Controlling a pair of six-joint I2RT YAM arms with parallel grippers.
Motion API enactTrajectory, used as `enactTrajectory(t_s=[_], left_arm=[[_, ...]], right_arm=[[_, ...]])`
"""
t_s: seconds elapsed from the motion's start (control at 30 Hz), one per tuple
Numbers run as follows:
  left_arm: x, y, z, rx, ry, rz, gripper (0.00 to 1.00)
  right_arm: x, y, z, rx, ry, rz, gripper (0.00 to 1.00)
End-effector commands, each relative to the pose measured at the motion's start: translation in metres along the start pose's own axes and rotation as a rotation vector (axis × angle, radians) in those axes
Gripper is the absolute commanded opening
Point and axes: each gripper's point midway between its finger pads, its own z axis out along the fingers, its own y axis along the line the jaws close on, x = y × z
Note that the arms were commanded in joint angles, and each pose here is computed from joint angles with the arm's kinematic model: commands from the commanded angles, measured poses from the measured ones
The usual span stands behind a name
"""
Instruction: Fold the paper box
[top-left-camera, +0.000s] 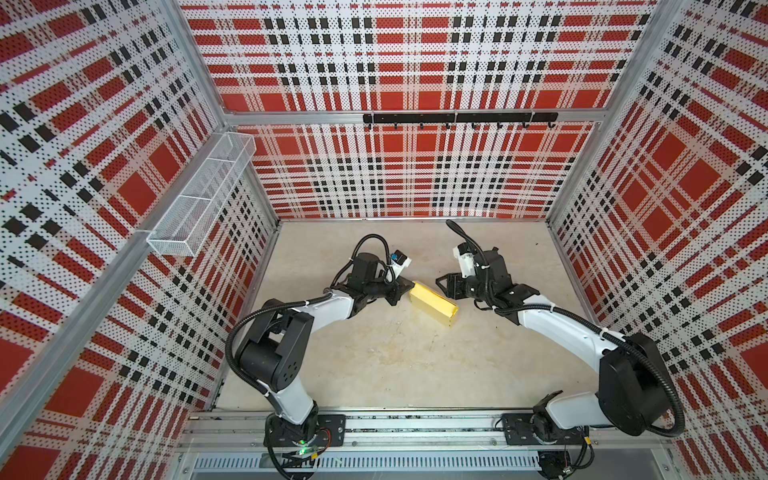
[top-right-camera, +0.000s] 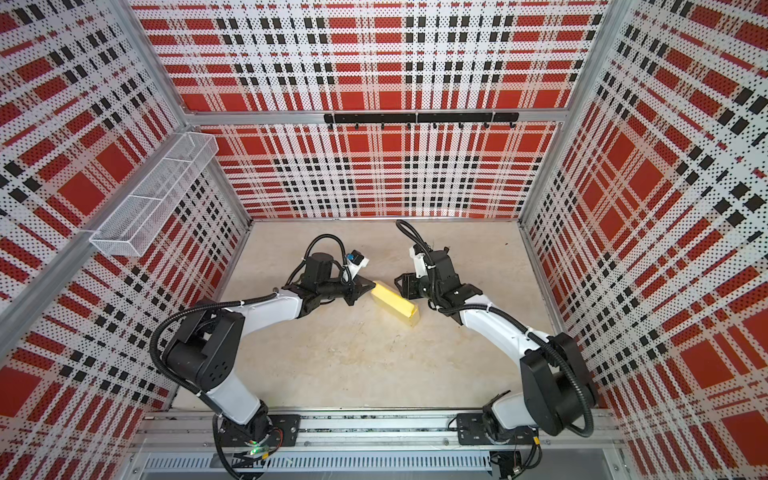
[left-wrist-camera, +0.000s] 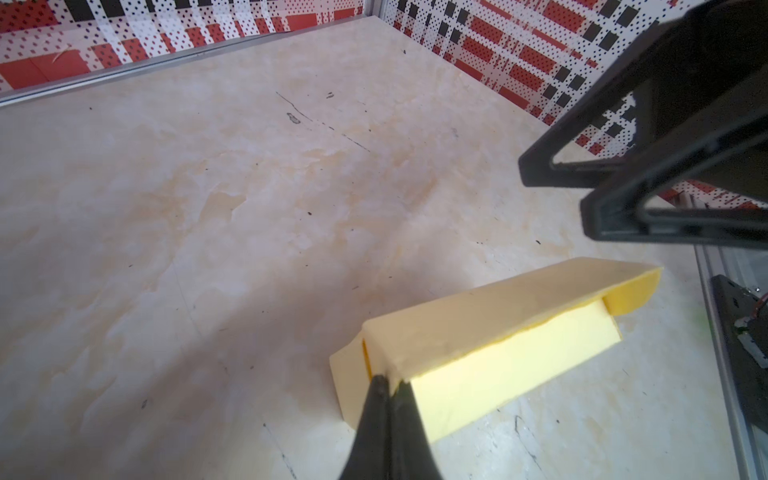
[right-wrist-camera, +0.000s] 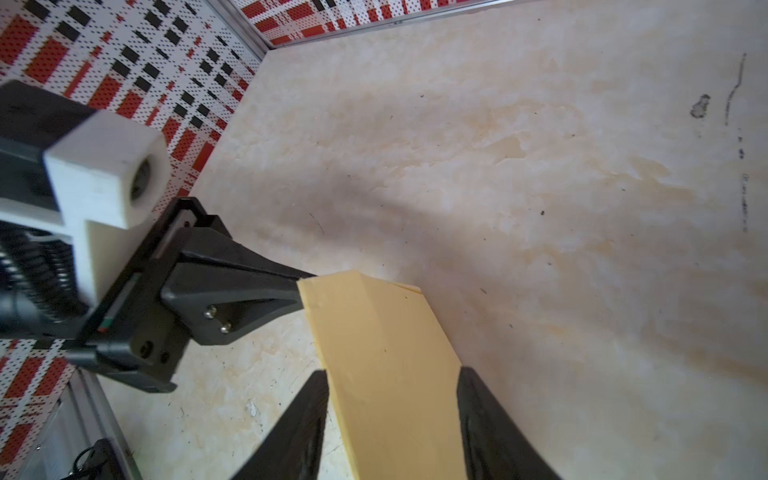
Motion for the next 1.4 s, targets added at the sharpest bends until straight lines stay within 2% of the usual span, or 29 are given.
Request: enactTrajectory(t_s=[0.0, 0.23, 0.53, 1.0, 1.37], left_arm=[[0.018, 0.0, 0.005, -0.001, 0.034, 0.001, 0.0], [0.023, 0.002, 0.009, -0.004, 0.044, 0.014, 0.0], [0.028, 0.0, 0.012, 0.0, 0.055, 0.02, 0.0], [0.032, 0.002, 0.02, 0.006, 0.069, 0.006, 0.0], [0.036, 0.003, 0.02, 0.006, 0.076, -0.001, 0.0]], right_arm=[[-0.006, 0.014, 0.004, -0.089, -0.027, -0.02, 0.51], [0.014, 0.014, 0.008, -0.129, 0.013, 0.001, 0.46], [0.031, 0.017, 0.011, -0.187, 0.034, 0.003, 0.44], [0.039, 0.006, 0.016, -0.141, 0.053, -0.023, 0.33], [0.066, -0.005, 0.023, -0.049, 0.09, -0.123, 0.24]])
